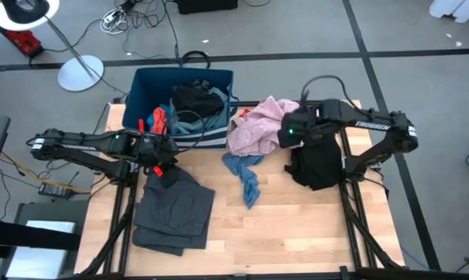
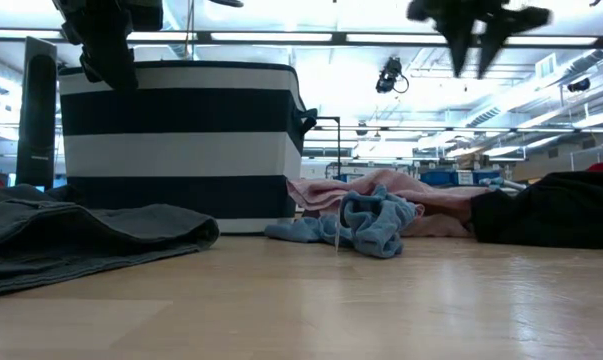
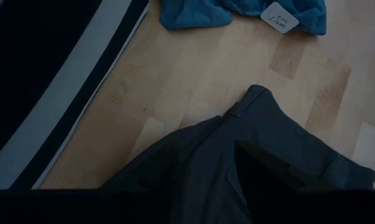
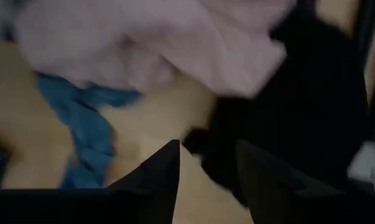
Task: Sort clothes
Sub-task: Put the black t-shirt into the blue laundry bin
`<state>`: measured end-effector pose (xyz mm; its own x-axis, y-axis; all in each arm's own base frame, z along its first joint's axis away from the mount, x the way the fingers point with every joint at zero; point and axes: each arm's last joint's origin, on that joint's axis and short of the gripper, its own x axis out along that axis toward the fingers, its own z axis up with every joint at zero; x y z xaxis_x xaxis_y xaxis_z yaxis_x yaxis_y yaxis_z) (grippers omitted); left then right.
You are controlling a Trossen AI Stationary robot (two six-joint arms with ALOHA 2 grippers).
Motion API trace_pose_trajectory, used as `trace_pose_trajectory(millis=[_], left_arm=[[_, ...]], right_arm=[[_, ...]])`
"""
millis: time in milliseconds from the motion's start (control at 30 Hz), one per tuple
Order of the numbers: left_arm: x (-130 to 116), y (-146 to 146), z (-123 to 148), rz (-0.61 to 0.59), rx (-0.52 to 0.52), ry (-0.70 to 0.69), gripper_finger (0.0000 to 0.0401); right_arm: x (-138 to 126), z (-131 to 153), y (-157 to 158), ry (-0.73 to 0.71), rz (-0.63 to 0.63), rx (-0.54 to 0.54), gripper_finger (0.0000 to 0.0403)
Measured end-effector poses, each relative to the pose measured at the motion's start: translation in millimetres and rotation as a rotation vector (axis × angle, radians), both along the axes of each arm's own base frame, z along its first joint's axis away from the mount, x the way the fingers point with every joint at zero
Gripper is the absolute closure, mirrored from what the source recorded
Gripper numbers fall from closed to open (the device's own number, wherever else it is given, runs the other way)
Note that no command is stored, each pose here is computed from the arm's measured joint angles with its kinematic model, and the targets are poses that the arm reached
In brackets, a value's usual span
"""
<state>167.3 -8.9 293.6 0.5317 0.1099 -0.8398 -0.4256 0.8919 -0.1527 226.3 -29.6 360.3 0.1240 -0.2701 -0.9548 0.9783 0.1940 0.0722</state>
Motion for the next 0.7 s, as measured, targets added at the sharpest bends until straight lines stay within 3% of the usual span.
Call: trace_pose_trajectory(millis=[267, 700], left_arm=[[0.0, 0.0, 0.0, 0.0, 0.0, 0.0, 0.0238], [0.1, -0.2, 0.1, 0.004, -0.011, -0.002, 0.0238]], right_arm=[[-20.9, -48.1, 16.5, 0.131, -0.048, 0.189, 0.0195], [-39.9, -108.4, 29.4, 0.284, -0.107, 0.245, 0.0065]])
